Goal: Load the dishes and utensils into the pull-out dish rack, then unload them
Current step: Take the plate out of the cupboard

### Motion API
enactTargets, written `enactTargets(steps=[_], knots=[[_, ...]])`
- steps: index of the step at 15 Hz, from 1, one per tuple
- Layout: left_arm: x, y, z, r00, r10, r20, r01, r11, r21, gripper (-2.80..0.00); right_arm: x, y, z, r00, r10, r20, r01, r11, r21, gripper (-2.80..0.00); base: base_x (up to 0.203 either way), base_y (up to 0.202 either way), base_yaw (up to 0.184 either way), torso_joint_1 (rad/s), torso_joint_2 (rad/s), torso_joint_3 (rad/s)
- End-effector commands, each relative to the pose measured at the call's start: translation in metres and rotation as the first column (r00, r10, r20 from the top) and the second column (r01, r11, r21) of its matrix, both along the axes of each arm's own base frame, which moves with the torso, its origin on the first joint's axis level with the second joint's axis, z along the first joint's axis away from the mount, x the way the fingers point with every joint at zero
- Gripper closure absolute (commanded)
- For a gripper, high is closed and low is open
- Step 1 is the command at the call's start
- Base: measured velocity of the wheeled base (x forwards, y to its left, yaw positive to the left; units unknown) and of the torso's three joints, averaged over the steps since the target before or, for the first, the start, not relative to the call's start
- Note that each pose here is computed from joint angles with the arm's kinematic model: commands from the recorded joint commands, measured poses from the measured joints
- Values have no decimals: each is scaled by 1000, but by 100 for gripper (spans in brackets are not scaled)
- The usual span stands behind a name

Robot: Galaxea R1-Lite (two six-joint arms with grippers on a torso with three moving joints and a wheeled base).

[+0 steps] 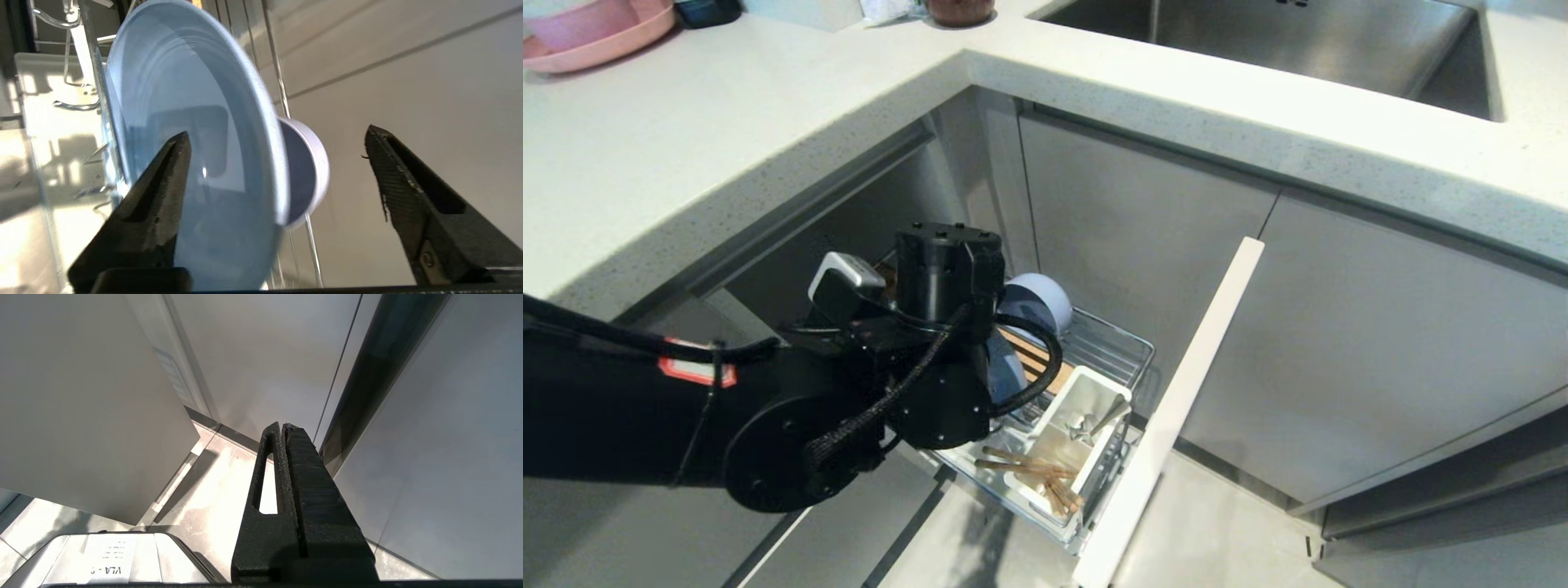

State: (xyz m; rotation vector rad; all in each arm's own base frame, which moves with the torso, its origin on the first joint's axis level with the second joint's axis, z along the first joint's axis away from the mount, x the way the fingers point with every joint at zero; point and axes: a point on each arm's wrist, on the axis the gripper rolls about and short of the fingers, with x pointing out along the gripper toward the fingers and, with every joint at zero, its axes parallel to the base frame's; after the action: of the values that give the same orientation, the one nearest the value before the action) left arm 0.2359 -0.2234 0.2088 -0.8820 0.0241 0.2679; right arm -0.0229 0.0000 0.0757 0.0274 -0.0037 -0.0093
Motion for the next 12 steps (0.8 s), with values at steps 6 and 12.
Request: enactTargets(steps=[6,12], knots=[[-54,18,55,996,-88,17,88,996,-11,0,0,0,0,1000,0,3,0,1000,0,0,0,0,0,0,0,0],[-79,41,91,991,-120,59,117,992,54,0,0,0,0,1000,0,2,0,1000,0,0,0,0,0,0,0,0]])
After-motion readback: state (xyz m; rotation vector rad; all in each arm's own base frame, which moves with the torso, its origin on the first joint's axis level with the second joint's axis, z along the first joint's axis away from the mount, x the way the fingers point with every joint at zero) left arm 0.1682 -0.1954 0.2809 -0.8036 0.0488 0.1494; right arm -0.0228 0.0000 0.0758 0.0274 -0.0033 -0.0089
